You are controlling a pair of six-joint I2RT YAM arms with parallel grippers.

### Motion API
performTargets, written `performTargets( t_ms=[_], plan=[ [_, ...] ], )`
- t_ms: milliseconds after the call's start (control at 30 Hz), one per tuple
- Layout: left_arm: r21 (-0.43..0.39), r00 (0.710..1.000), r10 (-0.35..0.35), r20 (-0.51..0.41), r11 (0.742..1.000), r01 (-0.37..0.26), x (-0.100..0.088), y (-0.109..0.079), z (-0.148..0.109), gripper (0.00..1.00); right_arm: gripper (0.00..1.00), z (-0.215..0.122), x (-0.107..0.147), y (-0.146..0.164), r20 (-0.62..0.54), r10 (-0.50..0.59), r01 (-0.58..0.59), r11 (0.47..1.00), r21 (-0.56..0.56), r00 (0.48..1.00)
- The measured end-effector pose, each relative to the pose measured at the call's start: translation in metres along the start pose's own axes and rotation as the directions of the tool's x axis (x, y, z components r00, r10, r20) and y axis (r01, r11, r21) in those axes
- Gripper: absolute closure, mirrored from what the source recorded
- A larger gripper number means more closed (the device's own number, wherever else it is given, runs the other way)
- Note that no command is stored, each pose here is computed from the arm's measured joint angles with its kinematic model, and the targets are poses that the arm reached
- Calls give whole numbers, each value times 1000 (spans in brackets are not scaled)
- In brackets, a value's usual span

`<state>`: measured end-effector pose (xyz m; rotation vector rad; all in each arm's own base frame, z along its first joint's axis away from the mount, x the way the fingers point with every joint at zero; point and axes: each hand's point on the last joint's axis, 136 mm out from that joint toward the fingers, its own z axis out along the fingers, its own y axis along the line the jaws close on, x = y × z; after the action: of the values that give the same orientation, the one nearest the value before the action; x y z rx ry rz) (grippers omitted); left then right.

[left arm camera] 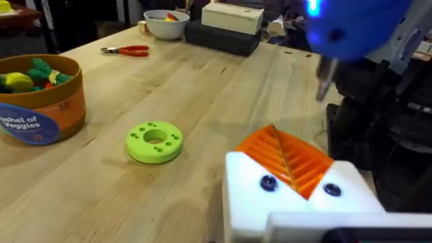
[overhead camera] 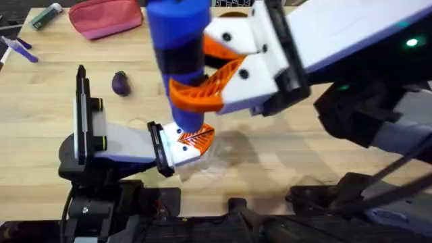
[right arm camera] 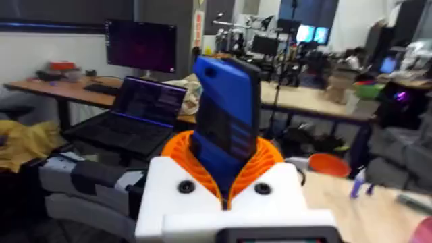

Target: Pick up the gripper from the table and insert it into the empty holder that is missing its gripper. Then pick up a screw, insert it into the mounting hole, and use the screwdriver to tighten it. Finally, clean up the table by picking up the vegetable and placing it into the bucket.

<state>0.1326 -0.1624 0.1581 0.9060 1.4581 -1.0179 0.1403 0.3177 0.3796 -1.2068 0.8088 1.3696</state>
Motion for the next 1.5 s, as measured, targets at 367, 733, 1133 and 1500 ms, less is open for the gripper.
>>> performTargets(
  t_ms=[367, 733, 1133, 1500],
  plan=[
    [0, 1000, 0, 0, 1000, 0, 0, 0, 0, 983, 976, 26, 41, -24, -62, 112, -115, 992, -50, 992],
    [0, 1000, 0, 0, 1000, 0, 0, 0, 0, 983, 976, 28, 38, -23, -62, 102, -106, 992, -67, 993],
    [0, 1000, 0, 0, 1000, 0, 0, 0, 0, 983, 976, 28, 41, -23, -67, 103, -107, 992, -68, 992],
    [0, 1000, 0, 0, 1000, 0, 0, 0, 0, 983, 976, 28, 43, -24, -70, 90, -94, 993, -69, 993]
  ],
)
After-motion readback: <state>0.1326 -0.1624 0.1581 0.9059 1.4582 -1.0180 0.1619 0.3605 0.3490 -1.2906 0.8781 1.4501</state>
